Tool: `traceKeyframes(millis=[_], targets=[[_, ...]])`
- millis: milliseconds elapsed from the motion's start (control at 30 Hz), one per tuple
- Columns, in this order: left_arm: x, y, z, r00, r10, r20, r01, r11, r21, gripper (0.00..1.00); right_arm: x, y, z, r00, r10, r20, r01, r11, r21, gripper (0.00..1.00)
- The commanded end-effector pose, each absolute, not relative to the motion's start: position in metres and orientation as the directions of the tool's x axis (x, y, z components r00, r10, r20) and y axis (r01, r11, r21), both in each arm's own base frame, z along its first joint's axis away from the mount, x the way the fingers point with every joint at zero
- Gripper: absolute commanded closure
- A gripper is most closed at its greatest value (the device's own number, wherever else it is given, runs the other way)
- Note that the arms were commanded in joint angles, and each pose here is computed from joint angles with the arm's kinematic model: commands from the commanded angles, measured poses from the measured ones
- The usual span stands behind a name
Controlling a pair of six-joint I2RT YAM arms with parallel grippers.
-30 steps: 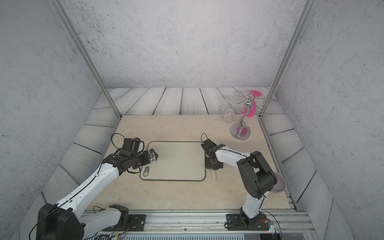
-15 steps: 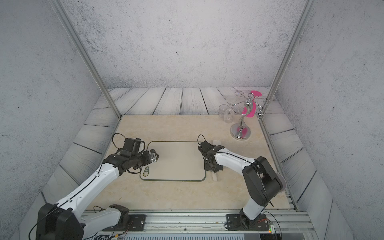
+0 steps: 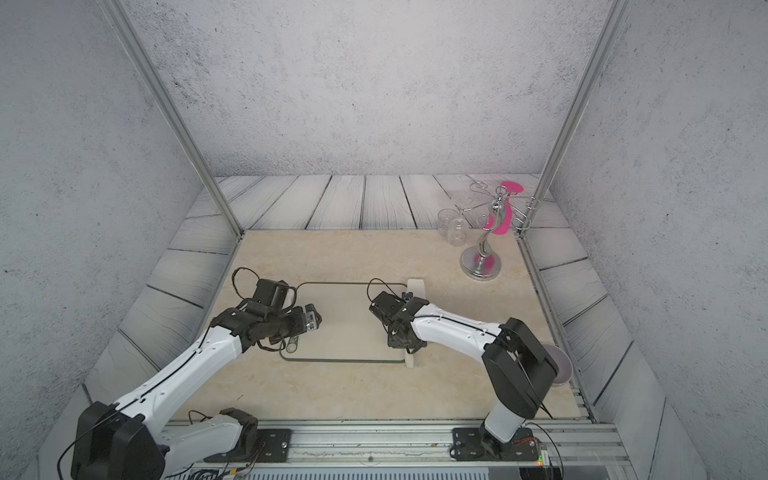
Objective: Align the knife with the edge of the cutting board
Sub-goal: Place the knife at the edge of the cutting board.
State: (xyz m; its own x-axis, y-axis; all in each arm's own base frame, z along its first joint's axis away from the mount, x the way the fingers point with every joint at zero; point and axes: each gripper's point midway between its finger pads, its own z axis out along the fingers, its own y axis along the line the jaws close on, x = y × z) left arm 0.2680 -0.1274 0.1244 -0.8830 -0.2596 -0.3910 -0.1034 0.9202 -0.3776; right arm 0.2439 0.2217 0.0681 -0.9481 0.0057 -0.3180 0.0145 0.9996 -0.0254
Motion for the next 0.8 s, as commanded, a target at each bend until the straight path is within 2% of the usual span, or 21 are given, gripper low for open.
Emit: traceKeyframes(millis=[0, 233, 767], targets=[[0.267, -0.128, 0.124, -0.892, -0.245, -0.379, -0.105, 0.929, -0.355, 0.00, 0.243, 0.228, 0.068, -0.938, 0.046, -0.343, 0.063, 0.997, -0.038, 0.93], [0.267, -0.129, 0.126, -0.898, -0.230, -0.374, -0.101, 0.937, -0.335, 0.00, 0.235, 0.240, 0.056, -0.941, 0.061, -0.332, 0.075, 0.997, -0.030, 0.92], [0.262, -0.120, 0.136, -0.899, -0.234, -0.371, -0.123, 0.947, -0.298, 0.00, 0.250, 0.267, 0.041, -0.948, 0.017, -0.318, 0.030, 0.999, -0.037, 0.91]])
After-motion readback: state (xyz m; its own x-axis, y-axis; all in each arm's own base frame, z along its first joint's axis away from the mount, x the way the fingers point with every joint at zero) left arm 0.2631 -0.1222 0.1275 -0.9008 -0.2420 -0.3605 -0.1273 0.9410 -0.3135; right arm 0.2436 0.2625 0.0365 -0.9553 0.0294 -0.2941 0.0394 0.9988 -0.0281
